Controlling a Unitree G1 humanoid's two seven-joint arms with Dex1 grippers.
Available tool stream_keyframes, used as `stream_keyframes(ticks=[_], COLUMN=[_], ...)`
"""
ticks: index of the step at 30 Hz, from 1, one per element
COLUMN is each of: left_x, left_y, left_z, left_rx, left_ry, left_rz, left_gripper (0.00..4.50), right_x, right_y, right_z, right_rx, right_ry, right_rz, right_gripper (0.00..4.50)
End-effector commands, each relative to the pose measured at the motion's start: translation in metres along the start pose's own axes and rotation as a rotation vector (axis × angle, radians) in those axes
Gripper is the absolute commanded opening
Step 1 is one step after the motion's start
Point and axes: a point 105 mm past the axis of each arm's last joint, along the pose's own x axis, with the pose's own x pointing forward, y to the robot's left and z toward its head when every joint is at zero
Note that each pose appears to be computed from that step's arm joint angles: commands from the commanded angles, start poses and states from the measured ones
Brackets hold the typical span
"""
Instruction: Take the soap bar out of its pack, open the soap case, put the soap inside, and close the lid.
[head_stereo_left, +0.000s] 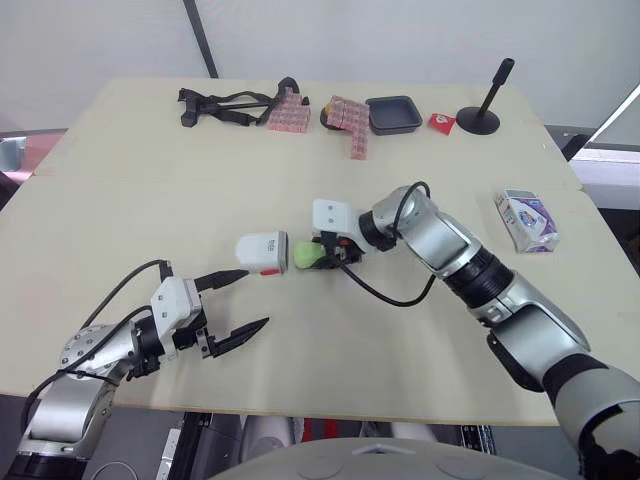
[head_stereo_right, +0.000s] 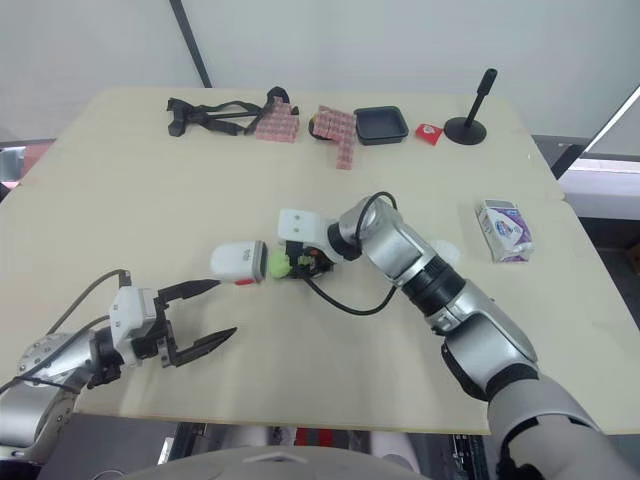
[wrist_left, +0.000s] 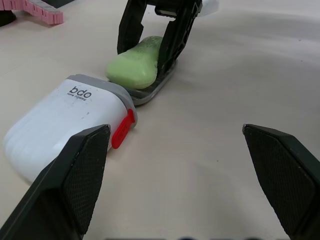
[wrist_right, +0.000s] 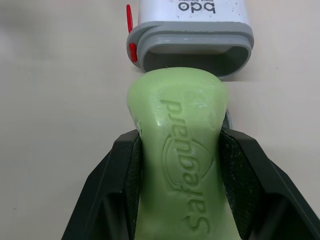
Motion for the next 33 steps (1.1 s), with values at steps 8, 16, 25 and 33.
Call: stream_keyframes(ticks=[8,16,25,33], left_x=[-0.003,-0.002,0.001,0.011], left_y=[-0.006,-0.006,0.010,0.044], left_z=[0.005,0.005,0.011,0.023], left_rx=[0.026,0.026,0.055,0.067], left_ry=[0.002,0.004,0.003,0.009], left_rz=[0.005,0.005,0.016,0.024], left_gripper=[4.50,4.50,4.50,4.50], right_x=[-0.005,-0.015,-0.068,-0.107], right_y=[-0.012,-0.014,-0.003,0.047], right_z=[0.014,0.016,0.023,-0.043], right_rx=[-0.072,-0.085,0.010,0.113], right_ry=[-0.007,-0.030,-0.373,-0.510], right_rz=[-0.033,-0.039,-0.121,-0.241], right_gripper=[3.10,4.49,4.49,4.49])
